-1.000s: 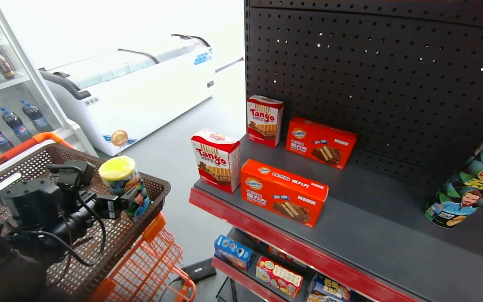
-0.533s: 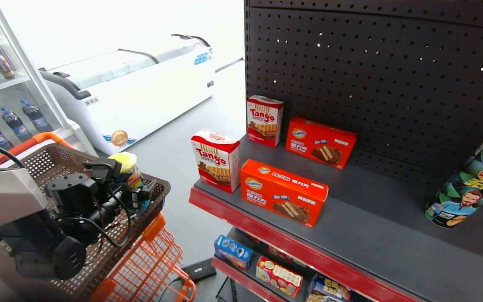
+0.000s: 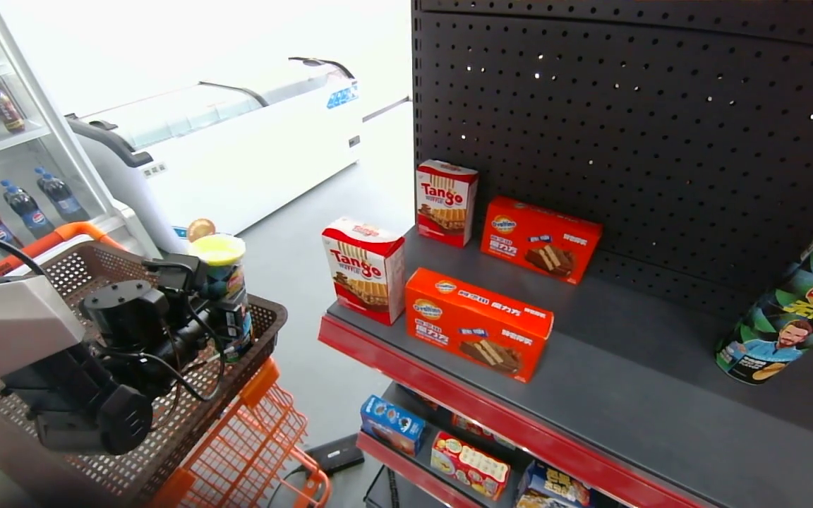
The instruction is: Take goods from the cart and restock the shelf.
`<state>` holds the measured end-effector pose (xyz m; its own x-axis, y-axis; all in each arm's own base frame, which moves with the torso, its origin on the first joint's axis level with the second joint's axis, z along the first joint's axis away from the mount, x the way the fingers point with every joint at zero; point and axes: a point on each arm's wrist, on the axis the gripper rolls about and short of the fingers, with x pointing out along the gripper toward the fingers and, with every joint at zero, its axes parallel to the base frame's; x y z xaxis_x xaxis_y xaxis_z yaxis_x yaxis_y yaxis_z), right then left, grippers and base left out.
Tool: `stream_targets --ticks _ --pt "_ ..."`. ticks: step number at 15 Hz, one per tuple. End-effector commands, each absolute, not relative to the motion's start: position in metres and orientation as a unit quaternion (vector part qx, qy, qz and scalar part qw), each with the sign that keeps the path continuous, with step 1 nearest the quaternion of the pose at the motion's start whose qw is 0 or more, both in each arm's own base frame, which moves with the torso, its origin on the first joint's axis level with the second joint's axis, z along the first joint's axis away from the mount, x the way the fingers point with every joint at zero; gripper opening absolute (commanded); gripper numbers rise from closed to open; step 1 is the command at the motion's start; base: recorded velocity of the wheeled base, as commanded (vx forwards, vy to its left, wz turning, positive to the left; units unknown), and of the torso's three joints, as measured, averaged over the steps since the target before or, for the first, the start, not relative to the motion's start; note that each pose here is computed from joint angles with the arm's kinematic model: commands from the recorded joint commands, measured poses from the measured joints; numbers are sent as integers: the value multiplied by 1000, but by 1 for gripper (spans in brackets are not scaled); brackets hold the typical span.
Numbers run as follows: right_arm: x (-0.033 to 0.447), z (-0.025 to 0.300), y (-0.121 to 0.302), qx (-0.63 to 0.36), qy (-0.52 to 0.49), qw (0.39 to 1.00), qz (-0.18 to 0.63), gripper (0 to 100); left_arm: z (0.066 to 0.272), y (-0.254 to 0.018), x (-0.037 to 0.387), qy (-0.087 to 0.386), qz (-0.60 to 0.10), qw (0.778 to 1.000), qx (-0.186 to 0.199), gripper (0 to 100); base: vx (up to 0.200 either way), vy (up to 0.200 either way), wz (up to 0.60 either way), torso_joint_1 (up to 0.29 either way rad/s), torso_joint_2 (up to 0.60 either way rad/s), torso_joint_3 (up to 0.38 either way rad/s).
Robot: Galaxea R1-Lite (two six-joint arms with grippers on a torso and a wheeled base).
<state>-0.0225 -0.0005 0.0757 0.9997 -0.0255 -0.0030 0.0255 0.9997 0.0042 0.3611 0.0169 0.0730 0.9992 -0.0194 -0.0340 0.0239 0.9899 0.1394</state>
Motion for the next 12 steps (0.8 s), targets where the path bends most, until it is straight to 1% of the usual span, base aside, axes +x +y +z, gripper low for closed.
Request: stream_targets --ticks 1,2,4,5,6,7,8,10,11,12 --pt "-22 76 -1 2 2 1000 -13 100 115 16 350 -34 -8 997 74 0 0 0 0 0 0 0" --pt "-22 76 -1 2 2 1000 -13 100 141 18 339 -38 -3 996 78 0 0 0 0 0 0 0" --pt "-22 76 -1 2 2 1000 -13 100 183 13 311 -46 -11 995 86 0 0 0 0 0 0 0" --pt "-22 76 -1 2 2 1000 -13 100 208 9 298 -69 -12 994 86 0 0 0 0 0 0 0" --pt "-22 76 -1 2 2 1000 -13 100 226 4 291 -88 -20 992 85 0 0 0 0 0 0 0" --pt "-22 76 -1 2 2 1000 -13 100 231 2 288 -92 -23 992 84 0 0 0 0 0 0 0" --pt "-22 76 -1 2 2 1000 -13 100 247 -15 273 -99 -51 991 79 0 0 0 0 0 0 0" --pt "-22 76 -1 2 2 1000 -13 100 253 -19 267 -98 -64 991 68 0 0 0 0 0 0 0" --pt "-22 76 -1 2 2 1000 -13 100 249 -22 265 -102 -81 989 72 0 0 0 0 0 0 0" --pt "-22 76 -1 2 2 1000 -13 100 238 -42 257 -94 -146 983 62 0 0 0 0 0 0 0"
